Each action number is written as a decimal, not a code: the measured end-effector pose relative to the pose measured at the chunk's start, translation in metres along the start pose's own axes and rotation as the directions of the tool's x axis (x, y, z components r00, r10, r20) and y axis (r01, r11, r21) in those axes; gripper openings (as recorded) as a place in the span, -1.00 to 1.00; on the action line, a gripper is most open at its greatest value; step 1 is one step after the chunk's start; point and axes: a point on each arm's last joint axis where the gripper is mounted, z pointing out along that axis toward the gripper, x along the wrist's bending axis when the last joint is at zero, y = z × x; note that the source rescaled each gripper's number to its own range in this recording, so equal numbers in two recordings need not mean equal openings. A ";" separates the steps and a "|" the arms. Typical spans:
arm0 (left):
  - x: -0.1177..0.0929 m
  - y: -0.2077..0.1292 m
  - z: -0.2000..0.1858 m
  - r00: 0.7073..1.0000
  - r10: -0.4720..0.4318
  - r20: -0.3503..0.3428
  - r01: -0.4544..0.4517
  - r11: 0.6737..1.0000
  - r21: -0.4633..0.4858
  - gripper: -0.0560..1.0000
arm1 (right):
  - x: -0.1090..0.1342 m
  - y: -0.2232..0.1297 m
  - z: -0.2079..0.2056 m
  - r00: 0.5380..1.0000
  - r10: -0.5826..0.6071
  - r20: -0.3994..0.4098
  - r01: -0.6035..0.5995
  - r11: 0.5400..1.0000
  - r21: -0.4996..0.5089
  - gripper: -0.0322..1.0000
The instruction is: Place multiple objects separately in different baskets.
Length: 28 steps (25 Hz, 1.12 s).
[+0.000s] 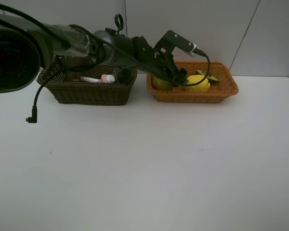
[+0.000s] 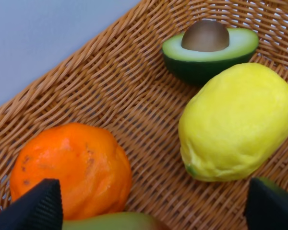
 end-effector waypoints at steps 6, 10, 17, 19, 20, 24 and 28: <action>-0.006 0.020 -0.022 0.997 0.008 0.072 -0.010 0.999 0.033 1.00 | 0.000 0.000 0.000 1.000 0.000 0.000 0.000 1.000 0.000 1.00; -0.010 0.043 -0.049 0.990 0.049 0.130 -0.056 0.997 0.052 1.00 | 0.000 0.000 0.000 1.000 0.000 0.000 0.000 1.000 0.000 1.00; -0.010 0.067 -0.099 0.985 0.075 0.155 -0.102 0.978 0.179 1.00 | 0.000 0.000 0.000 1.000 0.000 -0.001 0.000 1.000 0.000 1.00; -0.009 0.071 -0.114 0.986 0.083 0.148 -0.116 0.966 0.230 1.00 | 0.000 0.000 0.000 1.000 0.000 -0.001 0.000 1.000 0.000 1.00; -0.008 0.072 -0.121 0.985 0.090 0.150 -0.127 0.957 0.262 1.00 | 0.000 0.000 0.000 1.000 0.000 -0.001 0.000 1.000 0.000 1.00; -0.008 0.078 -0.154 0.978 0.120 0.170 -0.175 0.917 0.359 1.00 | 0.000 0.000 0.000 1.000 0.000 -0.001 0.000 1.000 0.000 1.00; -0.007 0.083 -0.186 0.973 0.140 0.183 -0.209 0.874 0.439 1.00 | 0.000 0.000 0.000 1.000 0.000 -0.001 0.000 1.000 0.000 1.00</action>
